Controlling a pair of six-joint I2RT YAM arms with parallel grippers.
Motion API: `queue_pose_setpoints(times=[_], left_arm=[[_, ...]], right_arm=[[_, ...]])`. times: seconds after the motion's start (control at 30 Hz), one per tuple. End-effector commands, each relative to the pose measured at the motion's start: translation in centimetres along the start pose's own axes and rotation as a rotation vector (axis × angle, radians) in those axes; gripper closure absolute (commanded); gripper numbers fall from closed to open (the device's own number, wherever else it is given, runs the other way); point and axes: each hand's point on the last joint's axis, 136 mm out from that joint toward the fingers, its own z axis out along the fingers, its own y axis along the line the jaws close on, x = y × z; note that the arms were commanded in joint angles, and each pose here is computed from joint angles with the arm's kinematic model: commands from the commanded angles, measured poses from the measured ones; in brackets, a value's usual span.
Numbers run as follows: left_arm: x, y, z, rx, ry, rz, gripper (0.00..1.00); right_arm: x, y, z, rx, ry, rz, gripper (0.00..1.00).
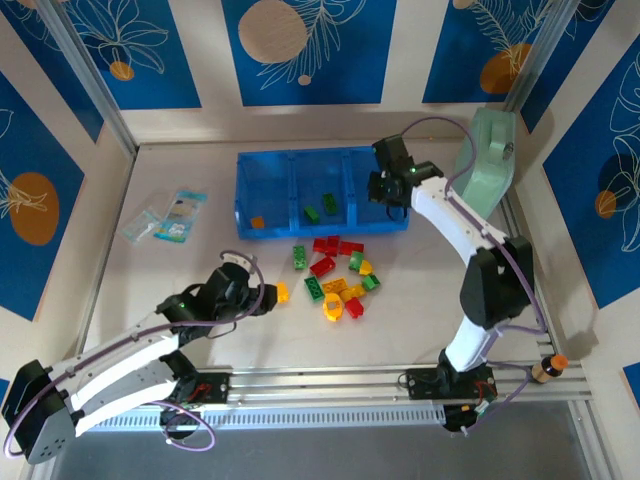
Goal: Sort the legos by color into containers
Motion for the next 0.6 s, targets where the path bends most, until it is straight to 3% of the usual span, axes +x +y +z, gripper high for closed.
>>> queue_pose_setpoints(times=[0.0, 0.2, 0.3, 0.37, 0.57], left_arm=[[-1.3, -2.3, -0.6, 0.056, -0.019, 0.017, 0.31], [-1.3, -5.1, 0.1, 0.090, 0.025, 0.068, 0.31], [-1.1, -7.1, 0.9, 0.121, 0.066, 0.066, 0.31], [-1.1, -8.5, 1.6, 0.145, 0.085, 0.043, 0.31], [-1.0, -10.4, 4.1, 0.129, 0.129, -0.033, 0.35]], right_arm=[[0.0, 0.0, 3.1, -0.030, 0.081, -0.045, 0.78], [-1.8, -0.3, 5.7, -0.020, 0.115, -0.050, 0.70], [-2.3, 0.1, 5.6, -0.025, 0.099, -0.061, 0.46], [-2.6, 0.5, 4.6, -0.035, 0.065, -0.066, 0.37], [-2.3, 1.0, -0.1, -0.052, -0.039, -0.074, 0.35]])
